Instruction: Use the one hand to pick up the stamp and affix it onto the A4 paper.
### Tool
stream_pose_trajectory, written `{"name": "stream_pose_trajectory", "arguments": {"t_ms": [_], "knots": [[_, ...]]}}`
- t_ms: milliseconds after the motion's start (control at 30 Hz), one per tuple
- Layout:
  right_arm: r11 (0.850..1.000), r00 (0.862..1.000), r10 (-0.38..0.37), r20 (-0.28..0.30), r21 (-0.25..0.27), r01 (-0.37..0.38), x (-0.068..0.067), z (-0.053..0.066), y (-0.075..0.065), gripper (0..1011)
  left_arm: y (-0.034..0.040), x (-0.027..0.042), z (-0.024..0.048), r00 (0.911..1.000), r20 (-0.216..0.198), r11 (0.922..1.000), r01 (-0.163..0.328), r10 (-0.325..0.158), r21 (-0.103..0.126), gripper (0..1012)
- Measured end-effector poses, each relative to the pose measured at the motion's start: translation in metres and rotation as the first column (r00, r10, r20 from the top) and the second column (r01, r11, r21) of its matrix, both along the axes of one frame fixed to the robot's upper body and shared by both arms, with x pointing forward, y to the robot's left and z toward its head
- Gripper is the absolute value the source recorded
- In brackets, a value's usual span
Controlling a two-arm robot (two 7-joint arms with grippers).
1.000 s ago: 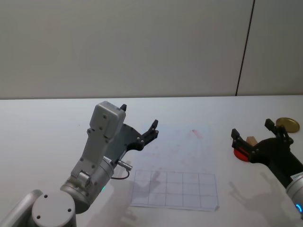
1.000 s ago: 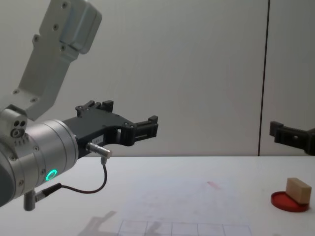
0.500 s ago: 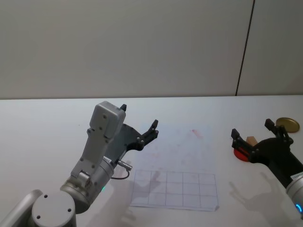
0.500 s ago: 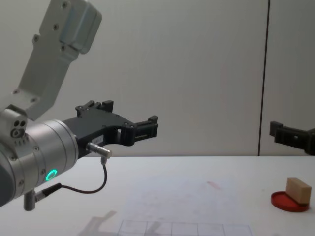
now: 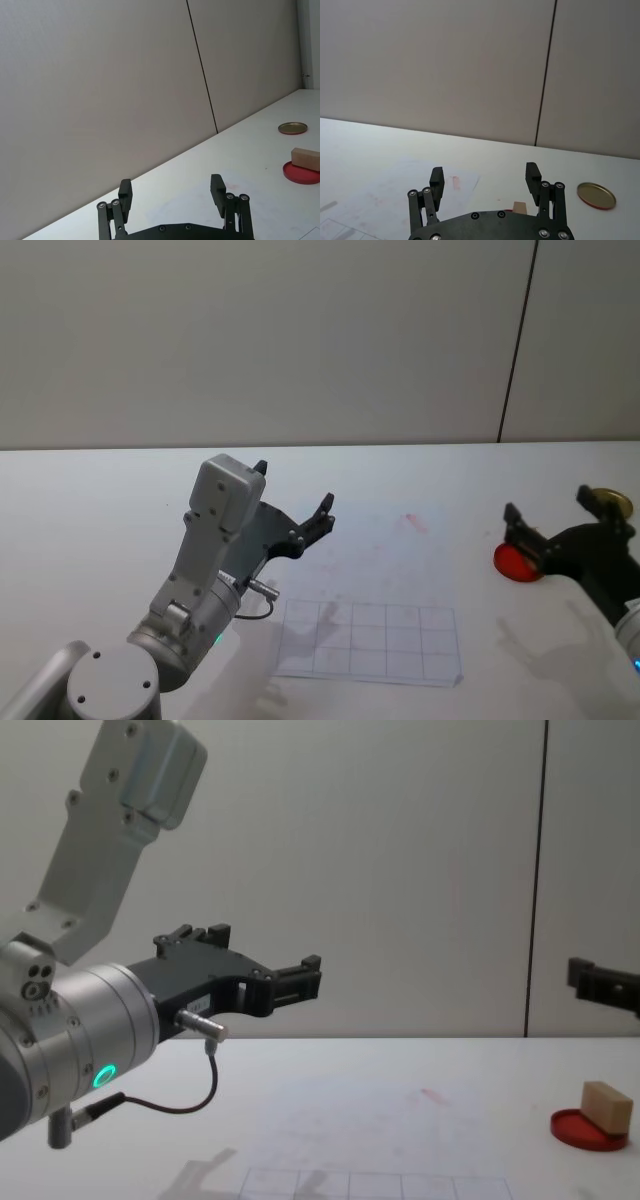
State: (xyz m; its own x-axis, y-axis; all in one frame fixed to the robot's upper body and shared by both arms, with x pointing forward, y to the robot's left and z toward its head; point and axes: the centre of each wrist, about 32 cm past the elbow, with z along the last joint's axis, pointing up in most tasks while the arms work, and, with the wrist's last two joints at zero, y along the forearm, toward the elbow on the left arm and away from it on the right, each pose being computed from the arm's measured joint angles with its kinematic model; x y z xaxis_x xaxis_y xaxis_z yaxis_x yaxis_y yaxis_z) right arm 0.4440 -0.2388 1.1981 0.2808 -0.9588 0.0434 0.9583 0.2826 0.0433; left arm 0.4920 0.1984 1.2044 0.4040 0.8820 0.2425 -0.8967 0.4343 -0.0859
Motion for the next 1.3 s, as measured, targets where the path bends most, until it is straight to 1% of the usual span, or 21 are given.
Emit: {"name": "stream_pose_trajectory", "arguments": {"t_ms": [167,200,267,300,400,600,633,733,833,933,1033,1300], "knots": [[0.998,0.998,-0.06,-0.032,-0.003,0.06,0.002,0.008,-0.001,1001,0.0,0.0,0.0,1.0,0.0,1.0,0.0,0.0,0.0,993],[0.998,0.998,-0.06,-0.032,-0.003,0.06,0.002,0.008,-0.001,1001,0.0,0.0,0.0,1.0,0.0,1.0,0.0,0.0,0.0,993],[0.996,0.994,-0.093,-0.055,-0.004,0.093,0.005,0.013,-0.002,1001,0.0,0.0,0.0,1.0,0.0,1.0,0.0,0.0,0.0,993],[0.996,0.994,-0.093,-0.055,-0.004,0.093,0.005,0.013,-0.002,1001,0.0,0.0,0.0,1.0,0.0,1.0,0.0,0.0,0.0,993],[0.991,0.987,-0.131,-0.092,-0.008,0.131,0.01,0.019,-0.004,1001,0.0,0.0,0.0,1.0,0.0,1.0,0.0,0.0,0.0,993],[0.986,0.975,-0.164,-0.148,-0.018,0.163,0.019,0.022,-0.006,1001,0.0,0.0,0.0,1.0,0.0,1.0,0.0,0.0,0.0,993],[0.985,0.972,-0.17,-0.162,-0.021,0.169,0.023,0.023,-0.006,1001,0.0,0.0,0.0,1.0,0.0,1.0,0.0,0.0,0.0,993],[0.984,0.967,-0.176,-0.183,-0.025,0.175,0.028,0.024,-0.007,1001,0.0,0.0,0.0,1.0,0.0,1.0,0.0,0.0,0.0,993],[0.983,0.958,-0.184,-0.221,-0.032,0.182,0.036,0.022,-0.006,1001,0.0,0.0,0.0,1.0,0.0,1.0,0.0,0.0,0.0,993],[0.982,0.952,-0.188,-0.24,-0.035,0.185,0.041,0.022,-0.006,1001,0.0,0.0,0.0,1.0,0.0,1.0,0.0,0.0,0.0,993],[0.982,0.944,-0.189,-0.272,-0.042,0.185,0.048,0.019,-0.005,1001,0.0,0.0,0.0,1.0,0.0,1.0,0.0,0.0,0.0,993],[0.982,0.928,-0.191,-0.321,-0.058,0.182,0.06,0.012,-0.003,1001,0.0,0.0,0.0,1.0,0.0,1.0,0.0,0.0,0.0,993]]}}
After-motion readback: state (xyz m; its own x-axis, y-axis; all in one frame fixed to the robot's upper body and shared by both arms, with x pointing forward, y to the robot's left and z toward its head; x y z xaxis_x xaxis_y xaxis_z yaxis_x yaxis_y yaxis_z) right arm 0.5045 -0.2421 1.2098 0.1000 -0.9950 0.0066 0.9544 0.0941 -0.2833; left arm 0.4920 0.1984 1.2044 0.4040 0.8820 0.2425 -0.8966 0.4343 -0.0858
